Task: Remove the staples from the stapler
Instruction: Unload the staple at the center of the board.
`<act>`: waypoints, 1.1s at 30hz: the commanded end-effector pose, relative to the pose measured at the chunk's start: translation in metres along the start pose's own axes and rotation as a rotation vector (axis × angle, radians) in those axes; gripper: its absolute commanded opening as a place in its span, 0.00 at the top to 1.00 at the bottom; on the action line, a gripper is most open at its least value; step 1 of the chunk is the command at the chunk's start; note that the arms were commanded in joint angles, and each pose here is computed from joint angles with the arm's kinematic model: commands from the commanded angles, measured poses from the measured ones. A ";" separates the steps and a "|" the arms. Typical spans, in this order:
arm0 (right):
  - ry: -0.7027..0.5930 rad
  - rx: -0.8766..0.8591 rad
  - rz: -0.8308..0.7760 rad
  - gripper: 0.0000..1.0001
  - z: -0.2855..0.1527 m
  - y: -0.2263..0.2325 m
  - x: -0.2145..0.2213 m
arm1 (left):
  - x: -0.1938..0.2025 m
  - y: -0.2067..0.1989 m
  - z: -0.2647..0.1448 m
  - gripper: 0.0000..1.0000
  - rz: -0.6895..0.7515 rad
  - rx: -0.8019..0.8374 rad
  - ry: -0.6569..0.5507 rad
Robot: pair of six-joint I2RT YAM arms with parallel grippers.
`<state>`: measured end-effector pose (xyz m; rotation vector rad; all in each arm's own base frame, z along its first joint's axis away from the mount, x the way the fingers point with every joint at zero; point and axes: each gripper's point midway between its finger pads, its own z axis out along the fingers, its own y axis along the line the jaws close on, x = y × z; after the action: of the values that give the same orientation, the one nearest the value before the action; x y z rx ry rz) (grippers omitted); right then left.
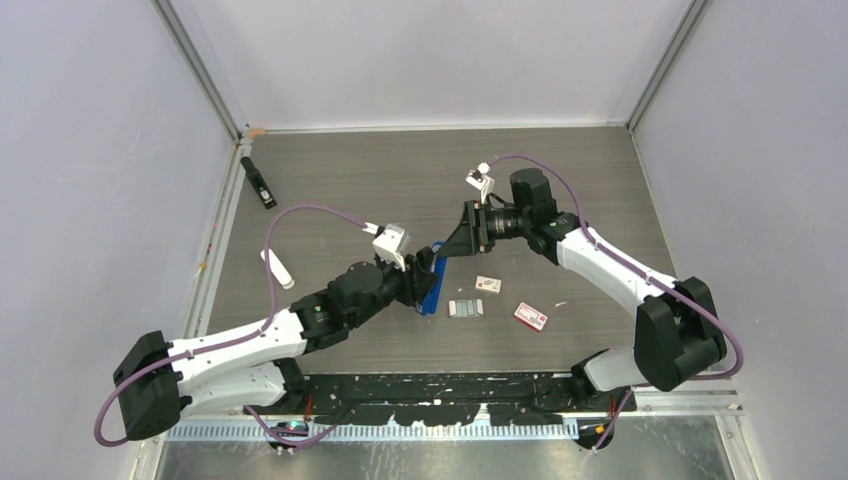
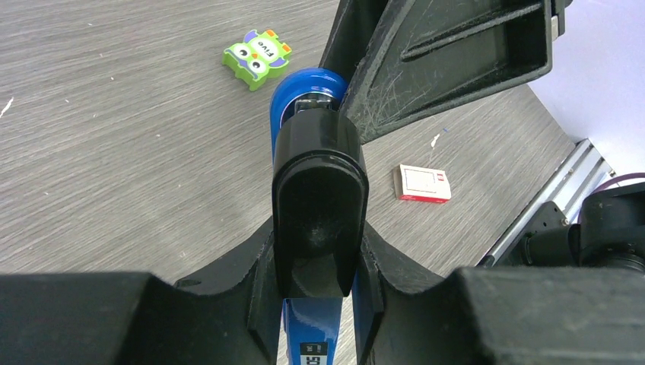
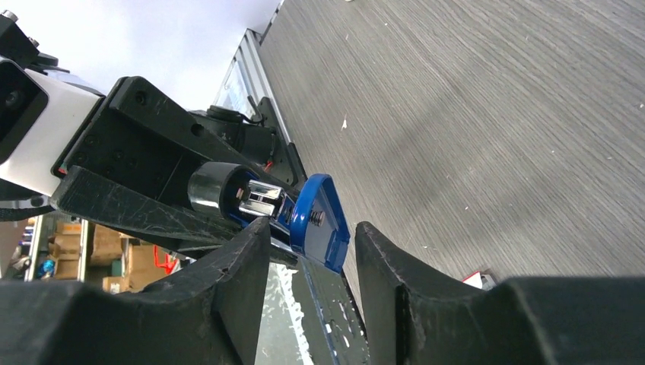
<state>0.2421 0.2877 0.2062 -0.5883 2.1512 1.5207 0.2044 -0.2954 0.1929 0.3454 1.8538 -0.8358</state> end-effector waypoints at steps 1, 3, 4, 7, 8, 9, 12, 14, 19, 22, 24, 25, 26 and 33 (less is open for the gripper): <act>0.005 -0.026 -0.035 0.50 0.003 0.004 -0.001 | -0.044 -0.018 -0.003 1.00 -0.056 0.052 -0.169; 0.009 -0.033 -0.039 0.49 0.004 0.005 0.000 | -0.042 -0.020 -0.002 1.00 -0.061 0.062 -0.163; 0.011 -0.036 -0.041 0.49 0.004 0.005 0.000 | -0.042 -0.021 -0.002 1.00 -0.063 0.068 -0.162; 0.013 -0.037 -0.046 0.53 0.006 0.006 0.000 | -0.041 -0.023 -0.002 1.00 -0.066 0.077 -0.158; 0.015 -0.040 -0.047 0.57 0.006 0.006 0.000 | -0.041 -0.024 -0.003 1.00 -0.069 0.080 -0.162; 0.018 -0.043 -0.048 0.60 0.007 0.006 0.001 | -0.041 -0.023 -0.003 1.00 -0.070 0.078 -0.162; 0.015 -0.042 -0.054 0.73 0.008 0.006 0.000 | -0.040 -0.024 -0.003 1.00 -0.077 0.084 -0.161; 0.007 -0.031 -0.059 0.79 0.007 0.005 -0.001 | -0.041 -0.026 -0.003 1.00 -0.082 0.090 -0.164; -0.002 -0.001 -0.047 0.89 0.010 -0.003 -0.002 | -0.048 -0.026 -0.006 1.00 -0.079 0.096 -0.201; -0.008 0.023 -0.038 0.96 0.011 -0.010 -0.002 | -0.051 -0.028 -0.006 1.00 -0.076 0.104 -0.215; -0.014 0.039 -0.033 0.99 0.011 -0.014 -0.002 | -0.053 -0.027 -0.007 1.00 -0.077 0.104 -0.225; -0.017 0.047 -0.031 0.99 0.012 -0.016 -0.002 | -0.054 -0.026 -0.008 1.00 -0.077 0.099 -0.231; -0.021 0.059 -0.027 0.99 0.012 -0.019 -0.002 | -0.055 -0.024 -0.010 1.00 -0.077 0.094 -0.239; -0.052 0.115 0.051 0.99 0.014 -0.048 -0.004 | -0.065 -0.013 -0.030 1.00 -0.114 0.077 -0.316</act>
<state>0.2480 0.2931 0.1871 -0.5605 2.1864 1.5048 0.2024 -0.2798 0.1873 0.2769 1.8143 -0.8375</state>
